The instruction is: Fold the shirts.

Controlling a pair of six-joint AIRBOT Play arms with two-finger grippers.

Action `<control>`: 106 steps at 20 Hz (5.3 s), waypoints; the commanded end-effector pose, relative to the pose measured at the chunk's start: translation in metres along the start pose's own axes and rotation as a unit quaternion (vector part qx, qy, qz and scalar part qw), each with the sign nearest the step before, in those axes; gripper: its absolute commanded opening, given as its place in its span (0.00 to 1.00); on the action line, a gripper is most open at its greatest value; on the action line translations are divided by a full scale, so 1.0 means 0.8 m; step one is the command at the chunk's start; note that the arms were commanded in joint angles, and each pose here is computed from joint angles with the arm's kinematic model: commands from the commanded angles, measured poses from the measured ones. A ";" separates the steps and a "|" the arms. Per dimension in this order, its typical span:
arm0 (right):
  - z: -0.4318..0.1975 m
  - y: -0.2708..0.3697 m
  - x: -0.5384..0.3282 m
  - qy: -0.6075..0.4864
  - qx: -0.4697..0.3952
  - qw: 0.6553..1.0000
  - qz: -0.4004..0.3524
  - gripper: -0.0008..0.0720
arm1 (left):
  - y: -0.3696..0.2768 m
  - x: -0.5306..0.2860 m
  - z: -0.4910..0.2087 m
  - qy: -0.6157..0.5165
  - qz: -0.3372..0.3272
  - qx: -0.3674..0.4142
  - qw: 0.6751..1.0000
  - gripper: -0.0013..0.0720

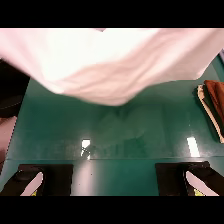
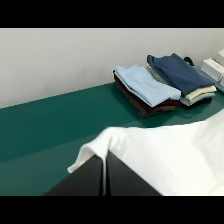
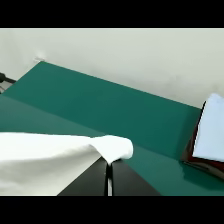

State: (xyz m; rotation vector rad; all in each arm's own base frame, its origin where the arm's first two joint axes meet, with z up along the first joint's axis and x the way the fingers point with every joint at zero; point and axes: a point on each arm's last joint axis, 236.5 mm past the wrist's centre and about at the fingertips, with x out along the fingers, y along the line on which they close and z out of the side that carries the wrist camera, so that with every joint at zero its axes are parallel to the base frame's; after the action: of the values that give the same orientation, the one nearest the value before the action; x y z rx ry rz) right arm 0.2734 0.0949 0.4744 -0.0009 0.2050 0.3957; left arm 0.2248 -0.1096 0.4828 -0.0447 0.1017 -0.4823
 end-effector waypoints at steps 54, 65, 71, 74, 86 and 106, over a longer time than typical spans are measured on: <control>-0.689 -0.073 -0.024 0.618 0.409 0.666 -0.077 0.80 | 0.095 0.133 -0.614 0.531 -0.007 -0.279 0.800 0.05; -0.697 -0.009 0.056 0.592 0.363 0.719 0.012 0.08 | 0.094 0.136 -0.601 0.517 -0.005 -0.286 0.807 0.05; -0.442 -0.045 0.110 0.378 0.222 0.899 0.021 0.03 | 0.095 0.141 -0.360 0.311 0.014 -0.197 0.930 0.05; -0.231 -0.046 0.075 0.169 0.123 0.978 -0.002 0.03 | 0.059 0.086 -0.160 0.134 0.012 -0.107 0.985 0.05; 0.013 -0.041 -0.089 -0.017 -0.006 0.992 -0.123 0.03 | -0.015 -0.102 0.116 -0.167 0.064 0.032 0.983 0.05; -0.474 -0.168 0.338 0.475 0.193 0.859 -0.013 0.03 | 0.244 0.348 -0.496 0.392 0.067 -0.232 0.888 0.05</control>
State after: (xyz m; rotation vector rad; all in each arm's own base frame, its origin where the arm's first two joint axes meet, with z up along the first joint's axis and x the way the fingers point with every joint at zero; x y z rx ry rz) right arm 0.4658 0.0567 0.0591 0.1981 1.2760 0.2932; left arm 0.4930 -0.0810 0.0686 -0.3019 1.0614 -0.3382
